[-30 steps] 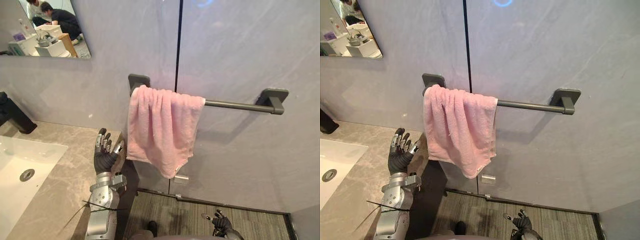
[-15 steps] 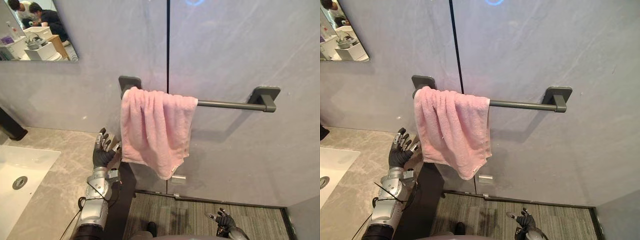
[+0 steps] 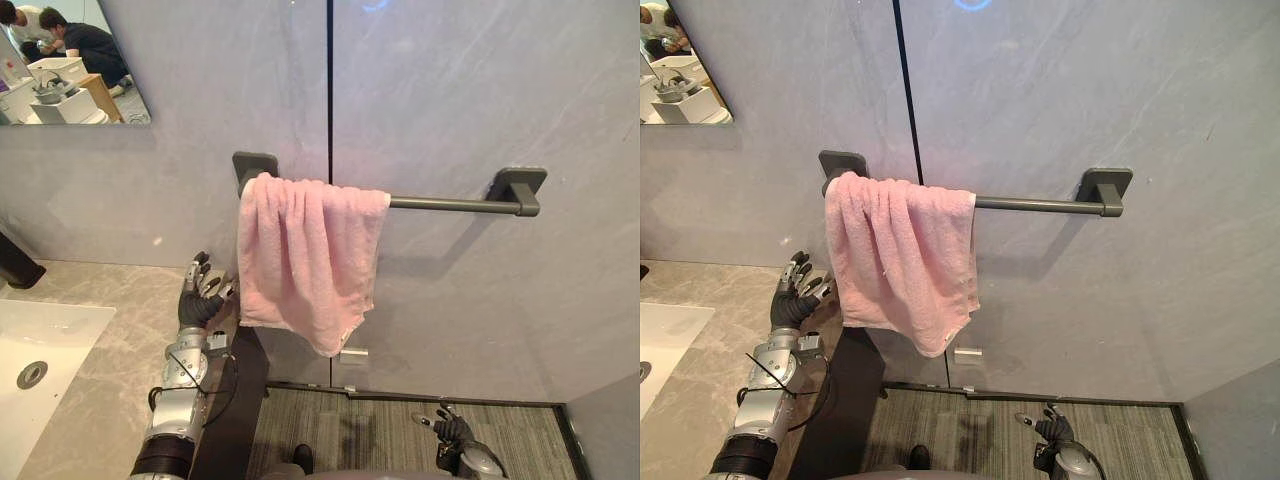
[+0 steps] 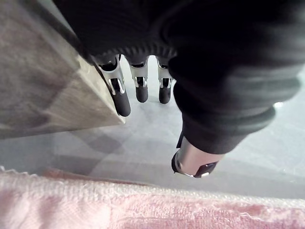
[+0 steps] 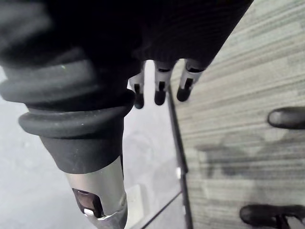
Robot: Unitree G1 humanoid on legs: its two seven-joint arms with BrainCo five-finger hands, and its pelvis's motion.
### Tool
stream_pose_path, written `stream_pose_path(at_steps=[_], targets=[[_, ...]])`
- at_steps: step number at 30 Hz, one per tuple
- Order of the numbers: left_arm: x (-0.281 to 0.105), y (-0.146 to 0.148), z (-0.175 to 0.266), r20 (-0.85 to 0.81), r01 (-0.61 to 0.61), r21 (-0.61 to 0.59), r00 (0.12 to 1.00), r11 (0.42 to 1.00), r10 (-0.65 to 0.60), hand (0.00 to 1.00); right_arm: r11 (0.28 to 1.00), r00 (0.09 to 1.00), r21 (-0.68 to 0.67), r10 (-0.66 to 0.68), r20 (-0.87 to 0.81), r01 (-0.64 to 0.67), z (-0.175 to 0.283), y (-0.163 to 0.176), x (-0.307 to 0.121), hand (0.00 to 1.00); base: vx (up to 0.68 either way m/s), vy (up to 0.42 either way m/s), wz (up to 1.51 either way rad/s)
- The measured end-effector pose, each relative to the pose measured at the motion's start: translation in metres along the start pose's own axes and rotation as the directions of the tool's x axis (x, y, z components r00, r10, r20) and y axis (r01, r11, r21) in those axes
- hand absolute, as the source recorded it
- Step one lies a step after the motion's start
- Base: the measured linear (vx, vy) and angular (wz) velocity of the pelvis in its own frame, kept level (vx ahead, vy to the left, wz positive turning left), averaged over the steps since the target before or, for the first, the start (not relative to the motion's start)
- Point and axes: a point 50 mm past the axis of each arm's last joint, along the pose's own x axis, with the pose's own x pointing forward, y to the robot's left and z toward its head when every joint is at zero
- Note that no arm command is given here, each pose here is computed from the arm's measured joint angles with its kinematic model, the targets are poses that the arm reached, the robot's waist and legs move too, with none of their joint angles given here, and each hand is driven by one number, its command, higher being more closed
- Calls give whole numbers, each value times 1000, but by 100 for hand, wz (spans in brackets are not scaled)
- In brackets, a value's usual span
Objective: Organize washtable
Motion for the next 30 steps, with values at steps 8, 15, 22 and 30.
stream_pose_path(at_steps=[8, 15, 22, 30], targets=[[-5, -10, 0, 3, 79, -5, 997, 997, -79, 0, 1000, 1000, -12, 15, 14, -14, 5, -1, 1, 0, -5, -1, -1], [-16, -32, -17, -93, 236, 17, 968, 972, -233, 0, 999, 1000, -44, 26, 16, -25, 6, -1, 2, 0, 0, 0, 0], [-25, -58, -28, -154, 357, 44, 925, 933, -347, 0, 998, 999, -48, 29, 20, -28, 8, 1, 2, 0, 6, -14, -10], [-25, -58, -28, -153, 369, 107, 923, 923, -352, 0, 998, 999, -49, 30, 19, -29, 8, 1, 2, 0, 7, -14, -6]])
